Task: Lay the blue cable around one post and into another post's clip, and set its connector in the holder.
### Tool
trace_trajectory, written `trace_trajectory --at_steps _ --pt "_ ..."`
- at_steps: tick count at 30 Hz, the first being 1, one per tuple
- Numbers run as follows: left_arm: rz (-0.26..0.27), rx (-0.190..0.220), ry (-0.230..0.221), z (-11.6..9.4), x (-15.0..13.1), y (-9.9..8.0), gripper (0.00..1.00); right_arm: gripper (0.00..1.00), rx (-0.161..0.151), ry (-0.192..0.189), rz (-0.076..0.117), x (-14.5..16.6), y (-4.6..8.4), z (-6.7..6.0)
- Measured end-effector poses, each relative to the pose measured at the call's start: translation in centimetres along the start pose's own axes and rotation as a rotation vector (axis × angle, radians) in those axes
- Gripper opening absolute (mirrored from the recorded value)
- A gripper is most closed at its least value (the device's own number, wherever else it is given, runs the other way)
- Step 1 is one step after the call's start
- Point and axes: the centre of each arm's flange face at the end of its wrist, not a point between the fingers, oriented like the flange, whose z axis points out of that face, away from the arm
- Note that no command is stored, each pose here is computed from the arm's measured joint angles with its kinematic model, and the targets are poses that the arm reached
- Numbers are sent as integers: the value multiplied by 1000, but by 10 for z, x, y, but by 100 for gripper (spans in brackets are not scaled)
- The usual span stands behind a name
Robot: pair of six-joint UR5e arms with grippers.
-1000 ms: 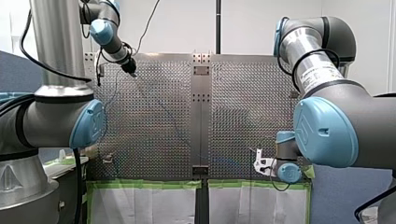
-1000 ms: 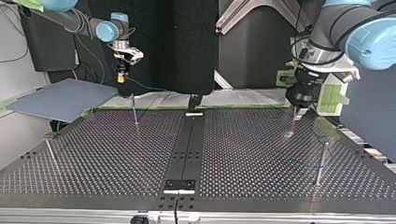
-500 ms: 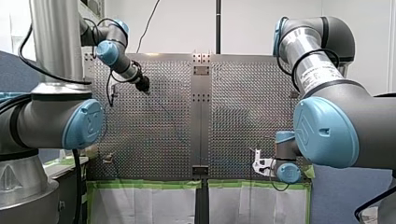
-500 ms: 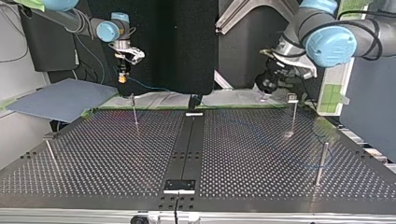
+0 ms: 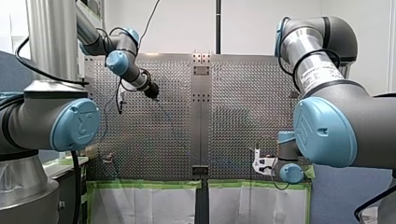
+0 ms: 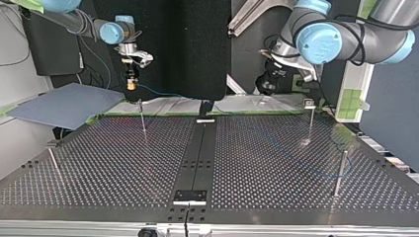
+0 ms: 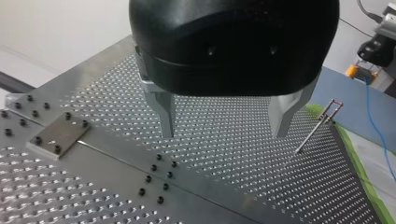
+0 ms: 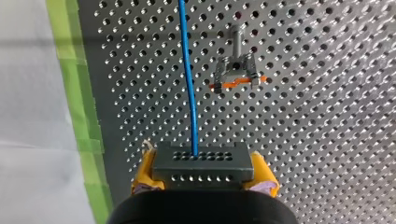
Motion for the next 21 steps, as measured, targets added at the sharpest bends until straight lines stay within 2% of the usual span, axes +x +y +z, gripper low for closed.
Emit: trace_trajectory --at_steps 6,12,16,21 --pt "39 -1 -10 13 14 -12 100 0 28 6 -32 1 8 2" --pt "66 7 -57 16 17 -29 100 0 47 13 -39 3 21 4" --pt "83 39 -97 16 18 -47 100 0 69 12 -45 3 28 5" --pt "92 60 -147 18 16 -56 100 0 102 9 -56 3 34 5"
